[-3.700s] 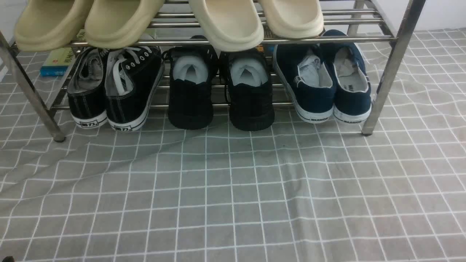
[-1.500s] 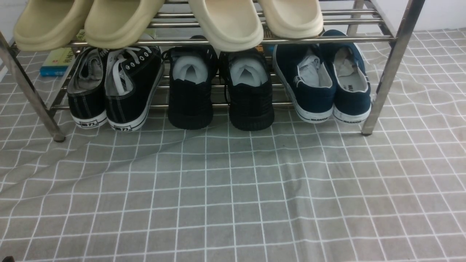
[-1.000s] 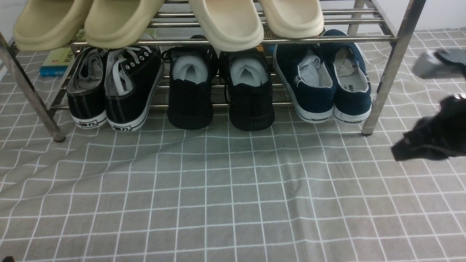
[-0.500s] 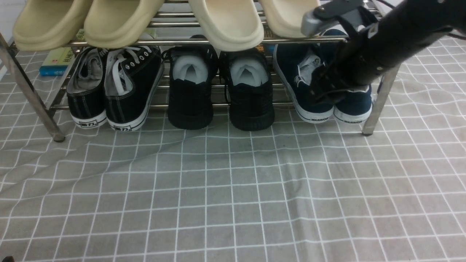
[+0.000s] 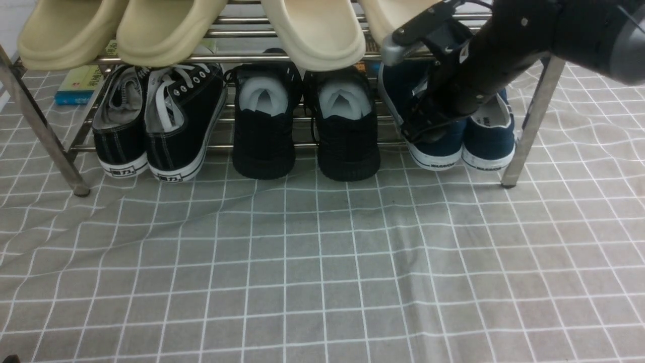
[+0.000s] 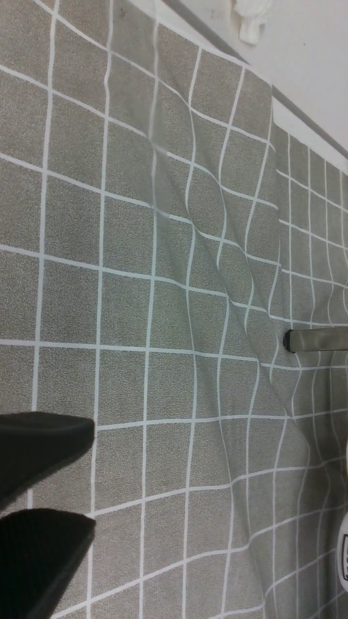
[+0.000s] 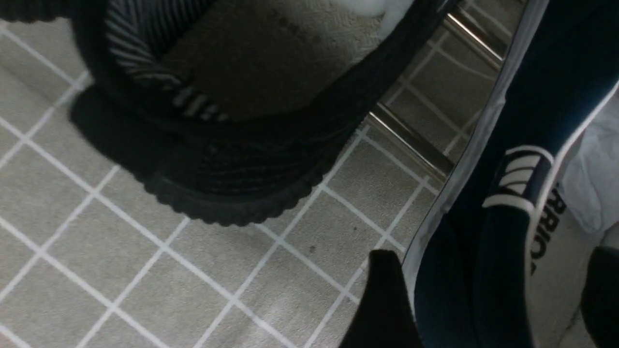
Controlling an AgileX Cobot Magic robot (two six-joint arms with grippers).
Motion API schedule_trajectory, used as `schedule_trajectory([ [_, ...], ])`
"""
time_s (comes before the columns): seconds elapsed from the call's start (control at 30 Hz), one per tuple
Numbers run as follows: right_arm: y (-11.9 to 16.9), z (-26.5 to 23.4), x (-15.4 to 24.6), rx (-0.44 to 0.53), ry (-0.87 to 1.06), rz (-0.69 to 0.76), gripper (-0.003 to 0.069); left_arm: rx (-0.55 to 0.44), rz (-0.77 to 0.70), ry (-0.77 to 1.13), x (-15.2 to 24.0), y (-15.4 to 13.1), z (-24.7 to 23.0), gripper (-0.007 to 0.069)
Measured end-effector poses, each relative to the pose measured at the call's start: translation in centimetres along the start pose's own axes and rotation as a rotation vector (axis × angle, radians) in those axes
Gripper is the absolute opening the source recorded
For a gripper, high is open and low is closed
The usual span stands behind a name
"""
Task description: Take the shoes off the shelf with your hand from the grey coffee tablecloth.
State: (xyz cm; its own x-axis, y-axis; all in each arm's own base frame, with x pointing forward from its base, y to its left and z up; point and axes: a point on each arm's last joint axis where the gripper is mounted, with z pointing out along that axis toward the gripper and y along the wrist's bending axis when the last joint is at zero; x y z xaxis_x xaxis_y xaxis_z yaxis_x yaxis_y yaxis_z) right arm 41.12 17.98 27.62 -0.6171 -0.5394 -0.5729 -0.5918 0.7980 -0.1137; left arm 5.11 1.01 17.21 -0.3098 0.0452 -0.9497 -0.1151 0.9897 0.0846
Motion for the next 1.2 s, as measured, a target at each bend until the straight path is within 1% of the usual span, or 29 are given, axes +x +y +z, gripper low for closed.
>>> schedule_trajectory([
  [0.1, 0.0, 0.8, 0.2, 0.004, 0.008, -0.004, 0.048, 0.0, 0.0, 0.0, 0.0, 0.0, 0.0, 0.0242],
  [0.2, -0.1, 1.3, 0.1, 0.007, 0.0, -0.005, 0.0319, 0.0, 0.0, 0.0, 0.0, 0.0, 0.0, 0.0242],
  [0.23, -0.1, 1.3, 0.1, 0.008, -0.001, -0.005, 0.0234, 0.0, 0.0, 0.0, 0.0, 0.0, 0.0, 0.0242],
  [0.27, -0.1, 1.3, 0.1, 0.007, 0.0, -0.005, 0.0219, 0.0, 0.0, 0.0, 0.0, 0.0, 0.0, 0.0242],
  [0.3, -0.1, 1.3, 0.1, 0.007, 0.0, -0.005, 0.016, 0.0, 0.0, 0.0, 0.0, 0.0, 0.0, 0.0242],
  [0.33, -0.1, 1.3, 0.2, 0.006, 0.004, -0.005, 0.0062, 0.0, 0.0, 0.0, 0.0, 0.0, 0.0, 0.0242],
  [0.4, 0.0, 0.9, 0.2, 0.002, 0.015, -0.004, 0.0038, 0.0, 0.0, 0.0, 0.0, 0.0, 0.0, 0.0242],
  [0.57, 0.2, -1.1, 0.4, -0.017, 0.06, -0.003, 0.0041, 0.0, 0.0, 0.0, 0.0, 0.0, 0.0, 0.0242],
  [0.67, 0.4, -3.8, 0.5, -0.033, 0.082, -0.001, 0.0041, 0.0, 0.0, 0.0, 0.0, 0.0, 0.0, 0.0242],
  [0.7, 0.4, -3.8, 0.5, -0.035, 0.084, 0.0, 0.0041, 0.0, 0.0, 0.0, 0.0, 0.0, 0.0, 0.0242],
  [0.77, 0.7, -6.0, 0.3, -0.035, 0.066, -0.007, 0.0041, 0.0, 0.0, 0.0, 0.0, 0.0, 0.0, 0.0242],
  [0.8, 0.7, -6.2, 0.2, -0.035, 0.064, -0.008, 0.0041, 0.0, 0.0, 0.0, 0.0, 0.0, 0.0, 0.0242],
  [0.83, 1.1, -8.0, 0.2, -0.038, 0.056, -0.015, 0.0041, 0.0, 0.0, 0.0, 0.0, 0.0, 0.0, 0.0242],
  [0.87, 1.1, -8.2, 0.2, -0.039, 0.055, -0.016, 0.0041, 0.0, 0.0, 0.0, 0.0, 0.0, 0.0, 0.0242],
  [0.9, 1.4, -9.9, 0.3, -0.042, 0.048, -0.022, 0.0041, 0.0, 0.0, 0.0, 0.0, 0.0, 0.0, 0.0242],
  [1.0, 2.3, -13.4, 0.9, -0.083, 0.073, -0.016, 0.0041, 0.0, 0.0, 0.0, 0.0, 0.0, 0.0, 0.0242],
  [1.03, 2.3, -13.4, 0.9, -0.086, 0.078, -0.015, 0.0041, 0.0, 0.0, 0.0, 0.0, 0.0, 0.0, 0.0242],
  [1.07, 2.7, -15.6, 1.3, -0.098, 0.062, -0.004, 0.0041, 0.0, 0.0, 0.0, 0.0, 0.0, 0.0, 0.0242],
  [1.2, 3.1, -19.4, 2.0, -0.103, 0.027, 0.035, 0.0041, 0.0, 0.0, 0.0, 0.0, 0.0, 0.0, 0.0242],
])
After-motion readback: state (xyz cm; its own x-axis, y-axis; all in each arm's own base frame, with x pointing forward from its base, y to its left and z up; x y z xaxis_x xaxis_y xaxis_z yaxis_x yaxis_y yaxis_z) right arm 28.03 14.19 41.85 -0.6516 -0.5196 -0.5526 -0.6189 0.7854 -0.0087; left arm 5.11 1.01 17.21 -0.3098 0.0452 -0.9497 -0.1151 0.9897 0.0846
